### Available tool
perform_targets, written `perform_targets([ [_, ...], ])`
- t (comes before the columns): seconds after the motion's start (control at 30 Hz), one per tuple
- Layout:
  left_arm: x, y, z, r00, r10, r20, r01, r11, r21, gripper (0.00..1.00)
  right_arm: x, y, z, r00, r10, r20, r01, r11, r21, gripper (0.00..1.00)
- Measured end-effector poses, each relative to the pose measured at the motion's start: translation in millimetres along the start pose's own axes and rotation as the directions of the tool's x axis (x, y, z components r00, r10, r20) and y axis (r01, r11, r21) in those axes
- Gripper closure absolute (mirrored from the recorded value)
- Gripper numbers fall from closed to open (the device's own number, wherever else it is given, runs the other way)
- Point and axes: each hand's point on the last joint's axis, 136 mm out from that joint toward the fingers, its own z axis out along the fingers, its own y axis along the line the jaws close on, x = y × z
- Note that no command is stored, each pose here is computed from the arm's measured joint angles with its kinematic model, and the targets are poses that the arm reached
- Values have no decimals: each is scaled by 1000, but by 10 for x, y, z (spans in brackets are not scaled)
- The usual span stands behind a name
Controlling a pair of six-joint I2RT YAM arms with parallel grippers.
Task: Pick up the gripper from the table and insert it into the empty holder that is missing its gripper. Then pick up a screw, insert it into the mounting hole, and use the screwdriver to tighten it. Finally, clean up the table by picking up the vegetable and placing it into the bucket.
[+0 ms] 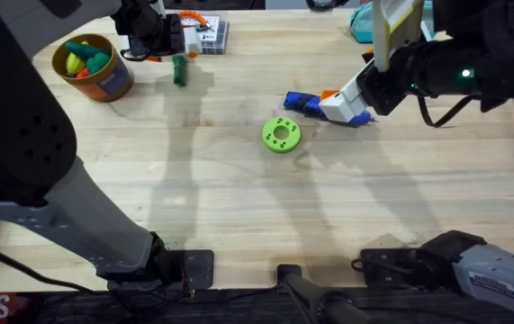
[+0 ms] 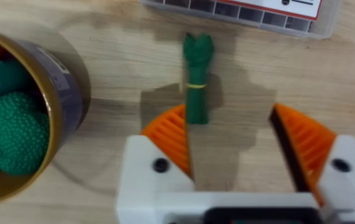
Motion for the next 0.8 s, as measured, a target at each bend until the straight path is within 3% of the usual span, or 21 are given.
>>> perform_targets([
  [0.4,210,-62,11,996,-7,-90,12,999,50,340,40,18,1,1000,0,-16,0,1000,-8,22],
  [0.53,174,18,15,997,-18,-77,21,999,30,340,40,18,0,1000,0,-16,0,1000,-8,22],
  [0.8,-71,106,41,999,-28,22,28,1000,6,340,41,19,1,1000,0,-17,0,1000,-8,22],
])
